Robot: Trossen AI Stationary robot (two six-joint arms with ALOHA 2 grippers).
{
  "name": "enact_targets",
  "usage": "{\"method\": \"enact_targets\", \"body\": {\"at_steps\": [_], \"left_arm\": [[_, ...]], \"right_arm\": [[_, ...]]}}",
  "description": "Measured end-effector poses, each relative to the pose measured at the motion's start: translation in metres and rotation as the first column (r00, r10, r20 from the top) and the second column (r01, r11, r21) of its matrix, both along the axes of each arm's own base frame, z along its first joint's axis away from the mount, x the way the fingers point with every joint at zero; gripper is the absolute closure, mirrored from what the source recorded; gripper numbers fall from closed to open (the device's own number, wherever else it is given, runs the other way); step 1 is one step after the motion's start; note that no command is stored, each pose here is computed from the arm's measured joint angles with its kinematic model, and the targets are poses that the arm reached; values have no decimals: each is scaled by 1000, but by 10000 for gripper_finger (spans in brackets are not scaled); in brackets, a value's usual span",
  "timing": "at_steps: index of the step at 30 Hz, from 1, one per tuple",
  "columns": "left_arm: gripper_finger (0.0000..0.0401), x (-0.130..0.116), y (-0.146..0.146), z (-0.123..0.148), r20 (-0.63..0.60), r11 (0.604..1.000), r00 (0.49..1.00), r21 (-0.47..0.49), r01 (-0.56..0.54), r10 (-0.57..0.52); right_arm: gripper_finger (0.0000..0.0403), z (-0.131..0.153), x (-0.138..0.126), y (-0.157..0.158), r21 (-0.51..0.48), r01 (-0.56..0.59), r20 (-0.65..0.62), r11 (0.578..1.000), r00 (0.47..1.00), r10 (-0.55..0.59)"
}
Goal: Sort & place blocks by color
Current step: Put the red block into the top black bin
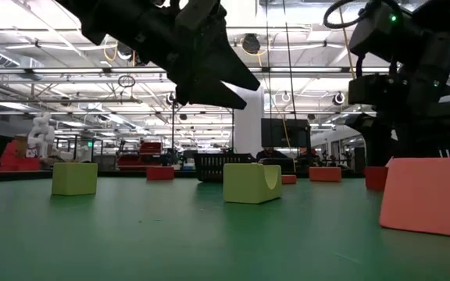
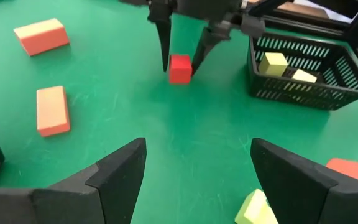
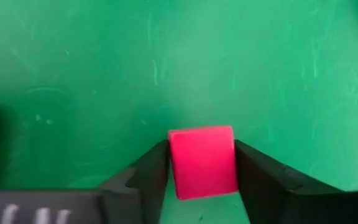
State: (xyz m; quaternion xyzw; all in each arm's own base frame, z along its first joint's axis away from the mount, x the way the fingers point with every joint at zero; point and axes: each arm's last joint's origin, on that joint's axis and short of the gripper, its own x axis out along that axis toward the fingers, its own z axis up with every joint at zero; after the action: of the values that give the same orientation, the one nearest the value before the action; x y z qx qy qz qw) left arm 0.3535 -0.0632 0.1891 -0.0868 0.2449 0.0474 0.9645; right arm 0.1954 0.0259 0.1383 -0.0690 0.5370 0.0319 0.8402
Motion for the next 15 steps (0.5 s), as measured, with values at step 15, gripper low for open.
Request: {"method": "enact_targets", "body": {"at_steps": [15], "left_arm": [[112,-1,-1,10,51,999,998,38,28,-30]], "right_arm": [[285,28,12,-8,-54,-32,284,998,958,46]]}}
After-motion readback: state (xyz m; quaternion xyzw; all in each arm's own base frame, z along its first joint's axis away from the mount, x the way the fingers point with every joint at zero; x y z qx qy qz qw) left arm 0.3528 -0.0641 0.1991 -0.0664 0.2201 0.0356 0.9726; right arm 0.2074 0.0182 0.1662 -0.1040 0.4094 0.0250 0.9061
